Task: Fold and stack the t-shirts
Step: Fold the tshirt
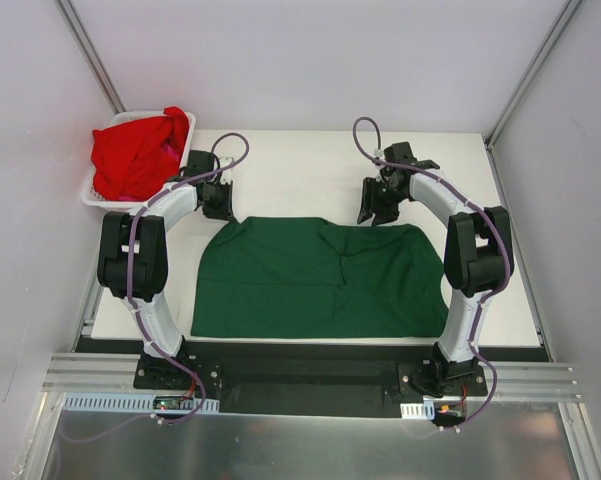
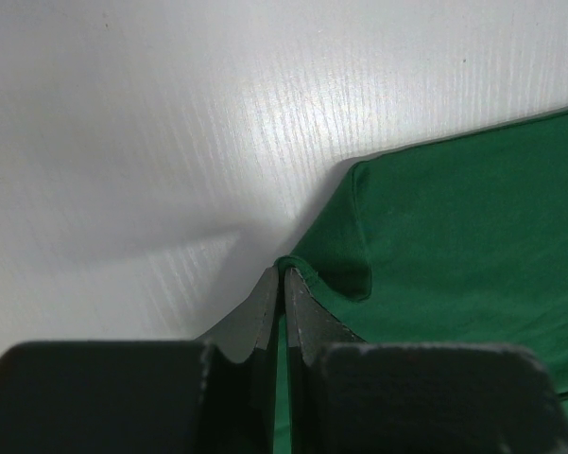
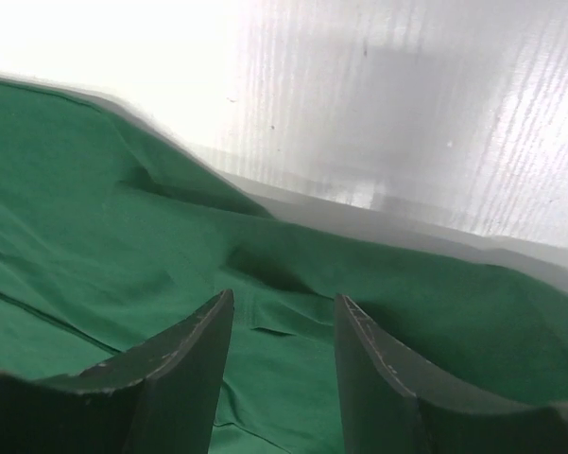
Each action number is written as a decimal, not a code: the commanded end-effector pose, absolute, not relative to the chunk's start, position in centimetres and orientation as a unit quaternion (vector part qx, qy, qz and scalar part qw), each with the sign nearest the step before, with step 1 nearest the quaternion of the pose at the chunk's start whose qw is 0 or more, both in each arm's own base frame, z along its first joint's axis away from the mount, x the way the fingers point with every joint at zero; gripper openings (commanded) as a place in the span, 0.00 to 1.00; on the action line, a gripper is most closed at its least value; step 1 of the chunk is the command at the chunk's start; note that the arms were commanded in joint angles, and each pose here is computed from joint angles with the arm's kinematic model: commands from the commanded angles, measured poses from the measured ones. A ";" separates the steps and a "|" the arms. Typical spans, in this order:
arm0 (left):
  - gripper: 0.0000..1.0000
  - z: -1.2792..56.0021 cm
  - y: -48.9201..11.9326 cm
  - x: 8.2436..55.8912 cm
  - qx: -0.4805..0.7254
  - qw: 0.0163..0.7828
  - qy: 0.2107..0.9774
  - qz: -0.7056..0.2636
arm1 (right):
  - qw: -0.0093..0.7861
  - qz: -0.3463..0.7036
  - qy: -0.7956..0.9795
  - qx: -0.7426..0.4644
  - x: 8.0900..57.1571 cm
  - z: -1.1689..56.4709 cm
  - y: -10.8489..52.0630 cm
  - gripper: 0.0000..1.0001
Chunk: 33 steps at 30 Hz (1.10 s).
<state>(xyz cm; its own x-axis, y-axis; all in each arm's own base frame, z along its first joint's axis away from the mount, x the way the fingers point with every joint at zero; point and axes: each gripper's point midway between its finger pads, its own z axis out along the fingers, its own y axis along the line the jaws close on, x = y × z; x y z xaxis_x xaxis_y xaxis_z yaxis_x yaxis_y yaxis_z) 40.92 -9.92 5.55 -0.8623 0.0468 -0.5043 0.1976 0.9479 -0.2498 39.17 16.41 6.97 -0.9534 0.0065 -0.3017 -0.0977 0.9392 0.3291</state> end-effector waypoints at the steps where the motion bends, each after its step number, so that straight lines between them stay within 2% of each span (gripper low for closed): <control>1: 0.00 6.8 -10.3 41.2 0.074 0.271 0.948 -0.147 | 0.173 0.210 0.962 -0.040 39.9 8.9 17.7 0.49; 14: 0.00 6.7 -10.3 41.2 0.073 0.269 0.949 -0.147 | 0.149 0.234 0.957 -0.087 38.9 6.9 19.7 0.49; 28: 0.00 6.8 -10.2 41.2 0.074 0.271 0.949 -0.145 | 0.139 0.215 0.961 -0.107 38.4 5.1 20.0 0.49; 33: 0.00 6.7 -10.3 41.2 0.074 0.270 0.949 -0.147 | 0.137 0.213 0.961 -0.107 38.2 5.0 19.9 0.42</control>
